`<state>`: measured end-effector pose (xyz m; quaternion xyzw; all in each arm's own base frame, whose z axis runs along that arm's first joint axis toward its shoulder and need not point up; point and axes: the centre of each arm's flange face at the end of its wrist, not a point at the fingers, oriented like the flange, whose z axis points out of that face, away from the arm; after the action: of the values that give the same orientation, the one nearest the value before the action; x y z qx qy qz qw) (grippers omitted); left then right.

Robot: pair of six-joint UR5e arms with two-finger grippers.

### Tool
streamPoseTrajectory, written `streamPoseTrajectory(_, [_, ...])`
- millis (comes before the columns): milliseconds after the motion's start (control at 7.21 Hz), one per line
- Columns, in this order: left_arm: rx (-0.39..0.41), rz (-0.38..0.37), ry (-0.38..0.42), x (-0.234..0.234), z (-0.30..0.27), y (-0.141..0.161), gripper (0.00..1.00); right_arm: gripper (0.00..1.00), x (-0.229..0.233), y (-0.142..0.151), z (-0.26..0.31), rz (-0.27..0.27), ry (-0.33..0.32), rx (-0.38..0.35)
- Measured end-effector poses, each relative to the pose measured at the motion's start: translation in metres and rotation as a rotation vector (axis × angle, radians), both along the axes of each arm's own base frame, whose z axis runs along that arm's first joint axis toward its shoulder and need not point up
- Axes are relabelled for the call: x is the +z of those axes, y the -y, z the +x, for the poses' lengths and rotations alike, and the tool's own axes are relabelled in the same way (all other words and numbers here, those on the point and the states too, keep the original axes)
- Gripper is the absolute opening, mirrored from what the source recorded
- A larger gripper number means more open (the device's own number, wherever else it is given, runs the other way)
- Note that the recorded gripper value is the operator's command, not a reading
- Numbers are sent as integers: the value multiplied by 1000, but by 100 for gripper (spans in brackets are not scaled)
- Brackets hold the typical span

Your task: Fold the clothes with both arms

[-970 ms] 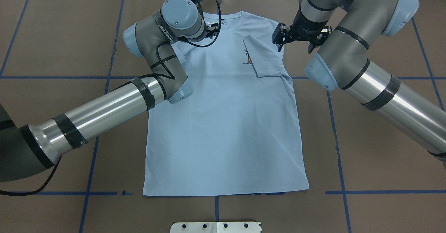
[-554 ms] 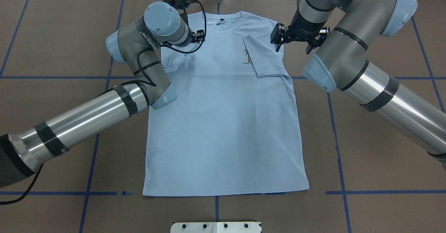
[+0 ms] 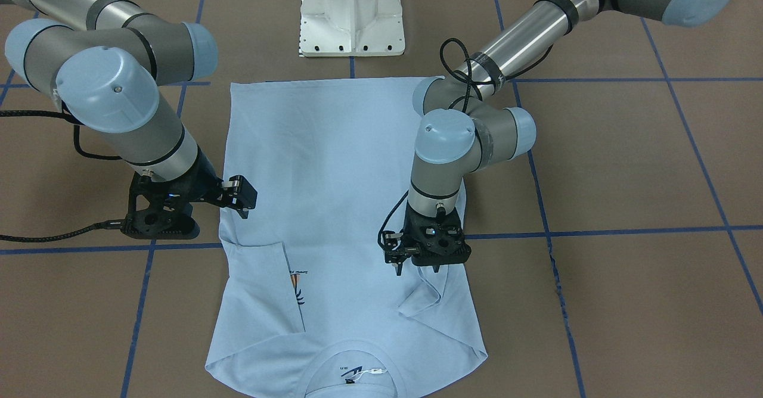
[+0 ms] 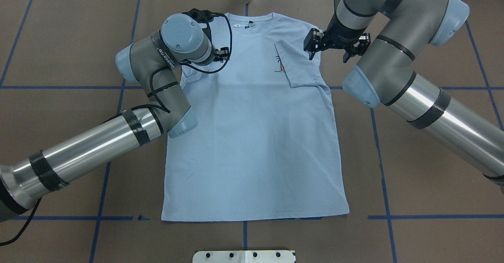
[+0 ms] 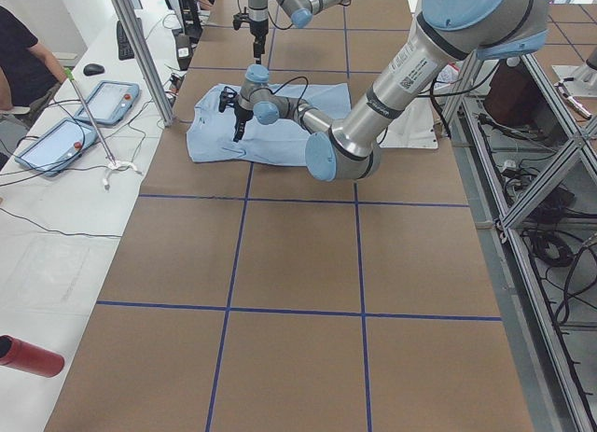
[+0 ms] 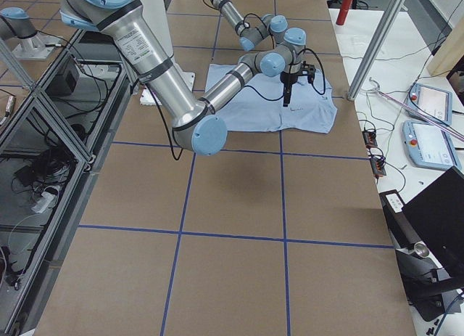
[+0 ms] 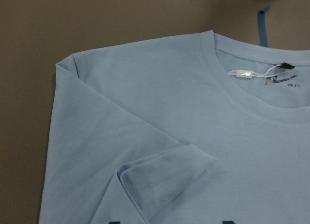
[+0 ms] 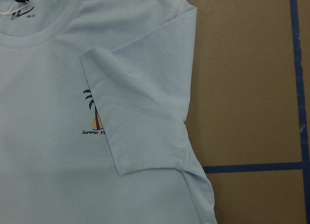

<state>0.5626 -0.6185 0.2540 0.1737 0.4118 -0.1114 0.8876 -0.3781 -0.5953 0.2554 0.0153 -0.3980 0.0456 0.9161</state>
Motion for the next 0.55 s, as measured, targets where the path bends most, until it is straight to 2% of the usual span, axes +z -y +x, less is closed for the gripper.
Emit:
streamPoseTrajectory(277, [3, 2, 13, 6, 4, -3, 62, 100, 3, 0, 0, -3, -3, -1])
streamPoseTrajectory(554, [15, 40, 44, 7, 3, -2, 48, 100, 5, -1, -1, -4, -4, -2])
